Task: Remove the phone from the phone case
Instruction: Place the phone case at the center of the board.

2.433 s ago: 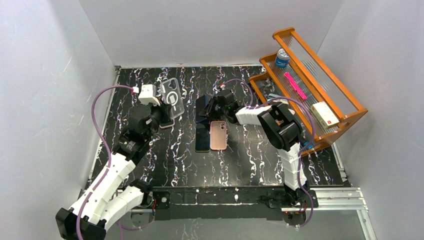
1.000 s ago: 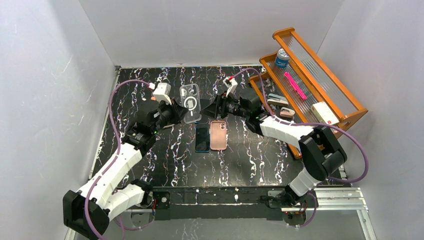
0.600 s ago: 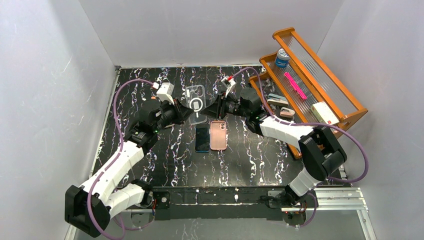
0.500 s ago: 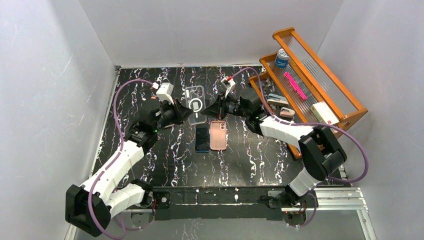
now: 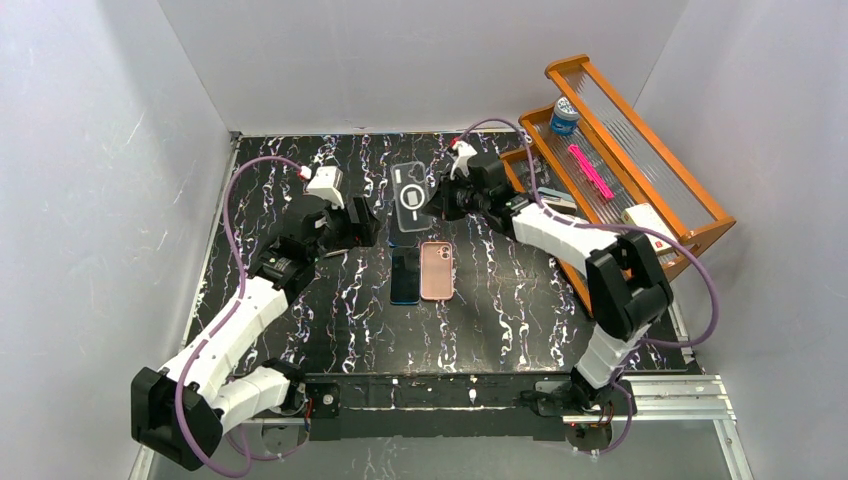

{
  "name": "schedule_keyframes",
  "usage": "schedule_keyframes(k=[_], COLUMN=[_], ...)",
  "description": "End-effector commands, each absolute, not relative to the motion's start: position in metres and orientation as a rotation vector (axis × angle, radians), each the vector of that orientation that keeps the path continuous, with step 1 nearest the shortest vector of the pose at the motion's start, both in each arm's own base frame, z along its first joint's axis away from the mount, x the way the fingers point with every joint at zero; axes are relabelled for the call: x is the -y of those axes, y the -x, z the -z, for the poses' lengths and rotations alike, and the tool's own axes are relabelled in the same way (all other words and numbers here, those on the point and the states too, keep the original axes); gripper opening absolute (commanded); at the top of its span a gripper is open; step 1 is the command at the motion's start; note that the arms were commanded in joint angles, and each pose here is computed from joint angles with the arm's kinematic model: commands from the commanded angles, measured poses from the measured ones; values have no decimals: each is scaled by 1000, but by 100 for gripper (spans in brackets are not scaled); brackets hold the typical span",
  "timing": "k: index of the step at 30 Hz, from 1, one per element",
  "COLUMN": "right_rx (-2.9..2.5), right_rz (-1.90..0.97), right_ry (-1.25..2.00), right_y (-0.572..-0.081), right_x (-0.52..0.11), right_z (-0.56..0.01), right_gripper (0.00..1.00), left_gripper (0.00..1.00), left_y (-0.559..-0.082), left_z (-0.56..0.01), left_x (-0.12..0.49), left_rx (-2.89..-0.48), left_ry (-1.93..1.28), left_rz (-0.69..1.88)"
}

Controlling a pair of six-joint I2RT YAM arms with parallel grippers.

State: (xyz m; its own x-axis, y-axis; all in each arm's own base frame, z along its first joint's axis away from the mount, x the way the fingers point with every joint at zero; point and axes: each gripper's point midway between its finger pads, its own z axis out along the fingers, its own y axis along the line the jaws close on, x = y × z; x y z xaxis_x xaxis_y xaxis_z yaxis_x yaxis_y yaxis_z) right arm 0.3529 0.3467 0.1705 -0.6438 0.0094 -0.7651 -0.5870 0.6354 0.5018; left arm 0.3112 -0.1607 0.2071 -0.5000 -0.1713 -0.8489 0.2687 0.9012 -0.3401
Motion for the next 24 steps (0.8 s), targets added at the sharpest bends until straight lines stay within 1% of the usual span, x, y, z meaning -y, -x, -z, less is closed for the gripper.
schedule_keyframes(k=[1, 4, 8, 11, 16, 19, 24], right_rx=[-2290, -2347, -2441, -2499, -2531, -2558, -2606], right_rz=[-806, -803, -779, -798, -870, -933, -990], right_ry=[275, 171, 117, 112, 130, 148, 166], right_y=[-390, -406, -423, -429, -433, -428, -416], right_x=[-310, -298, -289, -290, -298, -305, -309], right_z=[-138, -119, -93, -75, -63, -59, -53], right_gripper=[1, 1, 1, 1, 1, 2, 5], left_gripper=[83, 93, 98, 98, 98, 98, 98], left_y=[-318, -318, -319, -319, -320, -320, -320], left_z=[-224, -221, -222, -223, -223, -222, -220], left_x=[133, 128, 122, 118, 117, 117, 120], left_rx=[-1993, -2005, -2005, -2003, -2006, -2009, -2016], left_ry=[-26, -13, 4, 13, 17, 17, 12], left_rz=[369, 338, 301, 286, 280, 285, 299])
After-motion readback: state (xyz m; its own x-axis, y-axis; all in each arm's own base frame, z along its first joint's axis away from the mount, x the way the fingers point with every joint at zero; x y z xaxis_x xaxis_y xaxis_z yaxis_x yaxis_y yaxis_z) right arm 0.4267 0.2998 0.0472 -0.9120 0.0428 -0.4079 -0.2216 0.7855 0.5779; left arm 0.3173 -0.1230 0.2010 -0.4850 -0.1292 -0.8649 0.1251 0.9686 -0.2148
